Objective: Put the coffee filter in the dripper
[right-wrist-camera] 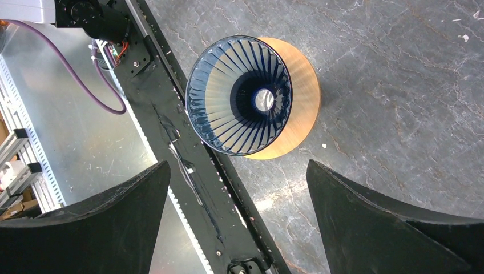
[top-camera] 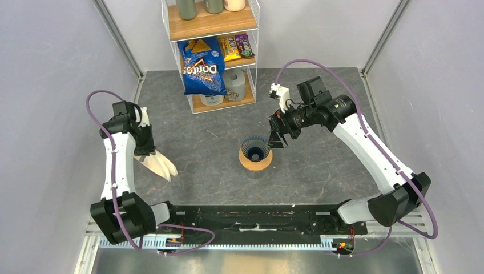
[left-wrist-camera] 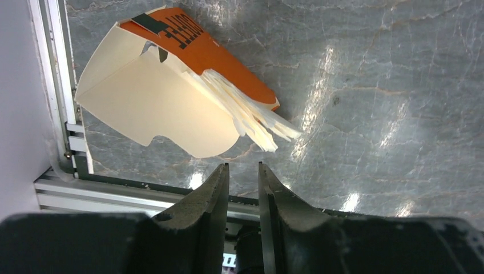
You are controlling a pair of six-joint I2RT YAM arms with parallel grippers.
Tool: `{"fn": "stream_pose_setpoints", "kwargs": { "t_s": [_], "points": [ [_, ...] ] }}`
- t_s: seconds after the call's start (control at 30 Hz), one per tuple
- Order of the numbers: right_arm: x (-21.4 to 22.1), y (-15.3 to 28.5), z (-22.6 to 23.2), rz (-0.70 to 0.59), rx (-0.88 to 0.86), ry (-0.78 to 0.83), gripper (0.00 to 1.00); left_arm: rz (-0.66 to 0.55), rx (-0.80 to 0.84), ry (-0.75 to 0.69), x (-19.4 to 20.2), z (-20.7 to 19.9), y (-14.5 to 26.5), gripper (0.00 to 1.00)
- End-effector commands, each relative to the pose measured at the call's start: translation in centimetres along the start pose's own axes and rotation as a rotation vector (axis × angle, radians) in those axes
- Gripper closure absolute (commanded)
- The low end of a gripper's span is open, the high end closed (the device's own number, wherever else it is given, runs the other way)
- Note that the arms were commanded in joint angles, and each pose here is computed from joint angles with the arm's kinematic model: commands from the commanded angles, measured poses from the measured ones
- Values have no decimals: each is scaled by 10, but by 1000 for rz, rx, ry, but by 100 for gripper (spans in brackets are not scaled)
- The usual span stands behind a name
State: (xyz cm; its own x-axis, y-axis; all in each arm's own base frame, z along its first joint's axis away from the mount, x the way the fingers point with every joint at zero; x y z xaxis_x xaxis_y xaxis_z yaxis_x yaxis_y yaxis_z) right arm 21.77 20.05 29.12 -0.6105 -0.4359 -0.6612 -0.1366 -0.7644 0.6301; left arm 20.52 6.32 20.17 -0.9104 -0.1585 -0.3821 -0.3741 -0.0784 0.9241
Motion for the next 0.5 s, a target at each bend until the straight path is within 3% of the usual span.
{"fn": "stream_pose_setpoints", "kwargs": {
  "t_s": [0.0, 0.47],
  "points": [
    [-2, 5, 3, -29, 6, 18, 3, -59, 3, 126, -14, -2, -11, 67],
    [-2, 4, 1, -20, 8, 12, 3, -36, -38, 153, -2, 2, -24, 71]
  ]
}}
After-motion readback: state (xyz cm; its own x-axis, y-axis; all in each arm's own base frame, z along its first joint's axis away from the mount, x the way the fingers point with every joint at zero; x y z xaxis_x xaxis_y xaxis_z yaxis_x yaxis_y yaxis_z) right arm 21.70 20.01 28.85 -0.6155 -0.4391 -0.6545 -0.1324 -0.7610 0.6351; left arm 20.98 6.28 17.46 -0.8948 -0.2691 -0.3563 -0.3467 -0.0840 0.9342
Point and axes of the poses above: each gripper's point midway between its finger pads, its own y axis back along the fingers, its own z axis along the line the jaws close on, x = y × z, the point moved 5 cm from there along y, back along the fingers, and after that the axes turned 1 degree about -y, right-handed, at the moved point
